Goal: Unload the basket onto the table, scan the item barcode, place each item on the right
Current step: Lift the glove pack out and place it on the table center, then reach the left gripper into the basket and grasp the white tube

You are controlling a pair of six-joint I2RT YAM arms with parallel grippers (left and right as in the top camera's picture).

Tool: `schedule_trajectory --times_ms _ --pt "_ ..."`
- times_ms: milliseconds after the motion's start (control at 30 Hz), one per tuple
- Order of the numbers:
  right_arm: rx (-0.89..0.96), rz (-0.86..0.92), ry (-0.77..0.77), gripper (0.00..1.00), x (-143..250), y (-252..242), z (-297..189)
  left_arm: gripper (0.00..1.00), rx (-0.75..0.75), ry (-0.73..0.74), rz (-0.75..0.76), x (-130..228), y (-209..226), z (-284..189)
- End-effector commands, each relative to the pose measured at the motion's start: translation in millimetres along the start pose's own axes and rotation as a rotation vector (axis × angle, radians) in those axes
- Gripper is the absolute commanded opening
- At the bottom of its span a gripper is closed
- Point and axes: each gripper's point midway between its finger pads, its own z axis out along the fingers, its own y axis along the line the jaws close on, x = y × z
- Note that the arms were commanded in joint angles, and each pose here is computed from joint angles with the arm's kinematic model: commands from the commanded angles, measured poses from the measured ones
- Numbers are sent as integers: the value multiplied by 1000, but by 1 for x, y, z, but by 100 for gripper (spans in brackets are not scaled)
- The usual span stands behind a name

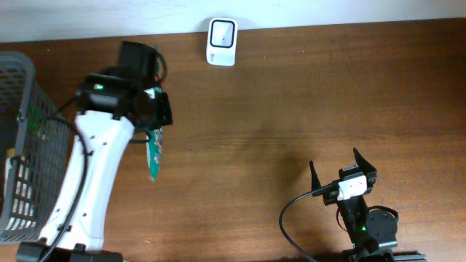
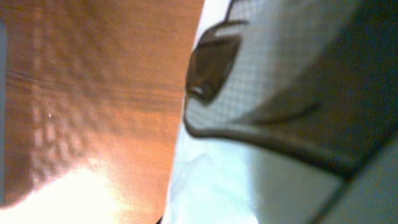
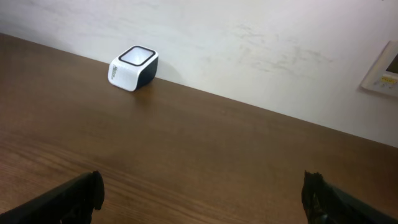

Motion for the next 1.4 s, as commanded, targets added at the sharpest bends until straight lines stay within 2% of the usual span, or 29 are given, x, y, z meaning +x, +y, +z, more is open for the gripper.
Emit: schedule_trajectory --times_ms 0,133,400,433,500,600,767,867,933,1033,1100,1167,1200,1367 --pt "-17 10 -3 98 1 4 0 0 -156 -37 -3 16 -1 34" --pt "-17 10 -3 98 1 4 0 0 -224 -52 54 48 -24 86" --pt "-17 10 -3 98 1 4 0 0 -239 69 62 68 -44 162" --pt "-17 10 -2 98 1 4 0 6 -221 87 61 71 -47 165" --pt "-17 10 -2 98 1 4 0 31 -165 92 49 71 -58 167" --pt "-17 10 -2 98 1 4 0 55 -103 77 36 62 -72 165" --pt "-17 10 -3 98 1 4 0 64 -4 13 70 18 -100 119" --pt "-17 10 -2 98 1 4 0 82 29 -89 68 -33 -95 52" --pt "-17 10 -2 98 1 4 0 99 46 -177 -22 -70 -65 -9" --pt "-17 10 -2 98 1 4 0 99 35 -278 -123 -98 -8 -72" --pt "-17 10 -2 98 1 4 0 99 -20 -365 -263 -107 66 -119" --pt "-17 10 -2 98 1 4 0 99 -80 -402 -373 -105 119 -135" --pt "-17 10 -2 98 1 4 0 99 -146 -413 -494 -99 173 -141" --pt "-17 10 -2 98 1 4 0 99 -176 -389 -782 -70 282 -139"
